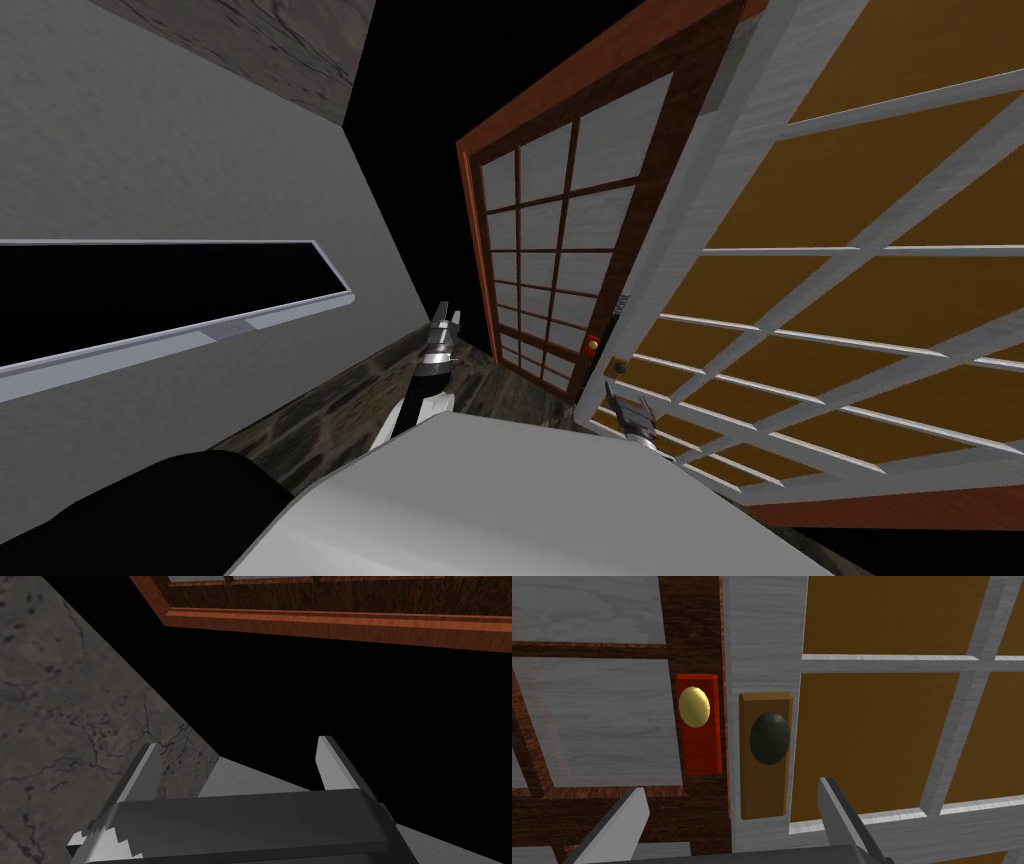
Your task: Pull the door open
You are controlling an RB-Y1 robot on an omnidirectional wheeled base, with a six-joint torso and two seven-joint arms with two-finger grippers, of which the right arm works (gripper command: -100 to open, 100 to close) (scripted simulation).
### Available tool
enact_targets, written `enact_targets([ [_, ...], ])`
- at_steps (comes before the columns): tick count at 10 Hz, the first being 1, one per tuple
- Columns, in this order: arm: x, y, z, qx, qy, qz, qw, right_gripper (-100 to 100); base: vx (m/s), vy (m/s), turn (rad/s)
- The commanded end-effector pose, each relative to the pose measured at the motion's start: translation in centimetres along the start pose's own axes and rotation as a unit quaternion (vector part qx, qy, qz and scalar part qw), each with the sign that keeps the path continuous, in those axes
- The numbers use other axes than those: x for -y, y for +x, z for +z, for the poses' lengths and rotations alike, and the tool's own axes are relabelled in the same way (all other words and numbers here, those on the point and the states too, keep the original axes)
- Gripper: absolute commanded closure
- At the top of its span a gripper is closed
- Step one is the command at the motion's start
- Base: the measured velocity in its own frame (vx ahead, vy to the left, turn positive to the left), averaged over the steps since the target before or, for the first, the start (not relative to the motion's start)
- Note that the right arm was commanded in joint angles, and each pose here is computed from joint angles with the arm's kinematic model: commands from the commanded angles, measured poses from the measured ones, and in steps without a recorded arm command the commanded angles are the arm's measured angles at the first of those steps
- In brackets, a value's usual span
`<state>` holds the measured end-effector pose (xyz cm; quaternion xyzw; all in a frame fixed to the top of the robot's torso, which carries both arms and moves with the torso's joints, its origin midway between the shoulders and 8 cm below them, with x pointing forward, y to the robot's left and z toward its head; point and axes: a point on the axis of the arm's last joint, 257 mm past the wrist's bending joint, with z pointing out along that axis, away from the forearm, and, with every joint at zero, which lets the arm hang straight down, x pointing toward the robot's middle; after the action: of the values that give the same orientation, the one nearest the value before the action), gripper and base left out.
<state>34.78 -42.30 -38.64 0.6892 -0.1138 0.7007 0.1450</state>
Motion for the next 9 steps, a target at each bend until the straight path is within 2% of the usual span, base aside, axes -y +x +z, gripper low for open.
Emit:
enact_targets([
  [1,-1.0,-0.6,-0.17,0.006,-0.008,0.009,0.9999,-100,0.096,-0.058,0.069],
  [3,-2.3,-1.2,-0.18,0.012,-0.018,0.019,0.9996,-100,0.149,-0.058,0.101],
  [4,-1.9,-1.0,-0.24,0.011,-0.015,0.015,0.9997,-100,0.082,-0.032,0.026],
  [5,-2.5,-1.8,-1.21,0.022,-0.018,0.013,0.9995,-100,-0.104,0.020,-0.075],
  [7,-3.0,-2.6,-2.14,0.032,-0.022,0.008,0.9992,-100,-0.166,0.000,-0.074],
  [9,-4.1,-3.9,-3.70,0.050,-0.030,0.001,0.9983,-100,-0.193,-0.011,-0.087],
])
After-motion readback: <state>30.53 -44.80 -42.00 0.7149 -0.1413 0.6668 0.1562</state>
